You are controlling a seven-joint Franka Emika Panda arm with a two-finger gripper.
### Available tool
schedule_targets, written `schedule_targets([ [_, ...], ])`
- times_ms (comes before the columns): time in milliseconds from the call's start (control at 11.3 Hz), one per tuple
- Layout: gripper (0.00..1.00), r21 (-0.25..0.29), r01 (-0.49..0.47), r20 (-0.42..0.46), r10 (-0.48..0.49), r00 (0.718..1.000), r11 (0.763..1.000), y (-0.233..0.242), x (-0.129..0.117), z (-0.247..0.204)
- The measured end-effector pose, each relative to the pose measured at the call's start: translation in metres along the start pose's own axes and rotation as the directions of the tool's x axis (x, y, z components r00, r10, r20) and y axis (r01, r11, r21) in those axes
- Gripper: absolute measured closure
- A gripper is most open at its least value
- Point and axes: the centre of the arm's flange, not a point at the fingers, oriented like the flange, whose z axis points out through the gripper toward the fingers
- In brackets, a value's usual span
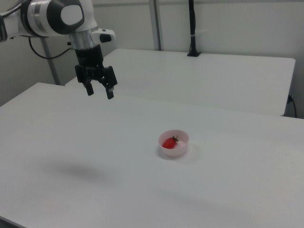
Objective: Pick up strawberry from bowl
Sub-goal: 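Move the open gripper over the pink bowl and lower toward the strawberry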
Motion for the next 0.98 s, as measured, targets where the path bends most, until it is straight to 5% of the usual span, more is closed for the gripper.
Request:
schedule_targets([
  [356, 0.00, 0.007, 0.008, -0.044, -0.007, 0.999, 1.000, 0.004, 0.022, 0.020],
  [978, 0.04, 0.044, -0.136, -0.134, 0.141, 0.981, 0.990, 0.094, 0.098, 0.100],
])
